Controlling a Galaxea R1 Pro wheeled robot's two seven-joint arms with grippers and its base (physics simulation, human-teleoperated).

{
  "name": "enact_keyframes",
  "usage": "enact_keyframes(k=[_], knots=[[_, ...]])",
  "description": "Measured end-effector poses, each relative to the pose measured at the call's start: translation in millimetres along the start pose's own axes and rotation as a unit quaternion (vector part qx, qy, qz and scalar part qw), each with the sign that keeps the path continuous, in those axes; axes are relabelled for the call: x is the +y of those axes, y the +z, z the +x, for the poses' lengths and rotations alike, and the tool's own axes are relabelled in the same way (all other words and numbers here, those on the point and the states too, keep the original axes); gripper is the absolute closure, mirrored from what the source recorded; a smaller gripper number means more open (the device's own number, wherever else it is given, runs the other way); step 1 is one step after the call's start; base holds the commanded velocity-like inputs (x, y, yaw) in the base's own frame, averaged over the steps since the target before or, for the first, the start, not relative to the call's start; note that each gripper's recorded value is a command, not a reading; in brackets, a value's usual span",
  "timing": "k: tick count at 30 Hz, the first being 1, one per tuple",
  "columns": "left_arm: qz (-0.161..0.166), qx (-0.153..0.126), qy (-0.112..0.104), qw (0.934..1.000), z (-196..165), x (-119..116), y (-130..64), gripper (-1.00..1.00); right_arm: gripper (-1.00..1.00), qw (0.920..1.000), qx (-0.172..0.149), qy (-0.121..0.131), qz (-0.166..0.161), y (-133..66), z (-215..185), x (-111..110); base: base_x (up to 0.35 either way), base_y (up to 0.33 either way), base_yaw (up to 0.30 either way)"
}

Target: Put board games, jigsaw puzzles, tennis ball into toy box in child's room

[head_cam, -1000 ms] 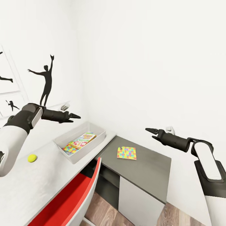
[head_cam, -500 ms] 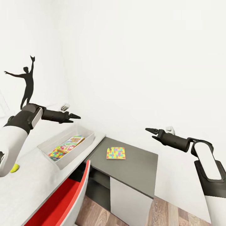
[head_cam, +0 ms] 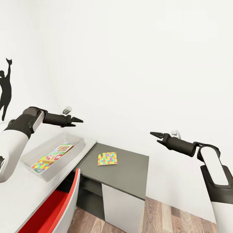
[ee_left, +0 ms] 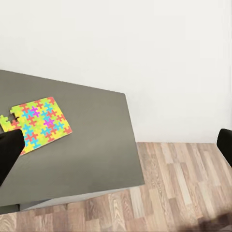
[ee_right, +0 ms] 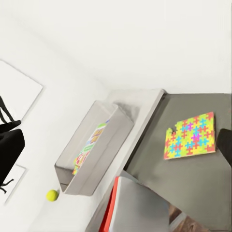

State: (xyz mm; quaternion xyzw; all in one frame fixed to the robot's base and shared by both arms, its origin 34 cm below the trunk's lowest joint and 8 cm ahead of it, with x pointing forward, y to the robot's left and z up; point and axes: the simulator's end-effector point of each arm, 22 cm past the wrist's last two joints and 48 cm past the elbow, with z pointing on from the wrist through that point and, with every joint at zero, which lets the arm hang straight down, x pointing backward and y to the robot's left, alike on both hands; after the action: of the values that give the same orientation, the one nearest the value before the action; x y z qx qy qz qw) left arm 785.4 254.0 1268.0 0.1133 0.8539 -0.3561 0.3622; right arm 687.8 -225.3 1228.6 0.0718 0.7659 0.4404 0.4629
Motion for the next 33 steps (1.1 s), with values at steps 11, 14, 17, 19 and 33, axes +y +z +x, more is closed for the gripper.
enact_keyframes(k=[11,14,17,19,33], knots=[[0.001,-0.001,0.0,1.0,-0.3,-2.0,-0.5,-1.0,-1.0,1.0,-0.003,0.003,0.006,-3.5,-3.6,-5.3,-0.131,0.0,-0.273],[0.001,-0.001,0.0,1.0,-0.4,-1.8,-0.9,-1.0,-1.0,0.9998,0.001,0.011,0.013,-2.6,-1.4,-14.5,-0.104,0.0,-0.279],[0.001,-0.001,0.0,1.0,-0.6,-1.7,-1.2,-1.0,-1.0,0.9996,0.005,0.019,0.019,-1.6,1.1,-22.0,-0.039,0.0,-0.279],[0.001,-0.001,0.0,1.0,-0.6,-1.6,-1.4,-1.0,-1.0,0.9993,0.008,0.027,0.026,-0.6,3.8,-30.5,-0.014,0.0,-0.279],[0.0,-0.001,0.001,1.0,-0.4,-1.0,-1.5,-1.0,-1.0,0.9785,0.026,0.161,0.126,-22.9,34.8,-161.4,-0.002,0.0,-0.255]])
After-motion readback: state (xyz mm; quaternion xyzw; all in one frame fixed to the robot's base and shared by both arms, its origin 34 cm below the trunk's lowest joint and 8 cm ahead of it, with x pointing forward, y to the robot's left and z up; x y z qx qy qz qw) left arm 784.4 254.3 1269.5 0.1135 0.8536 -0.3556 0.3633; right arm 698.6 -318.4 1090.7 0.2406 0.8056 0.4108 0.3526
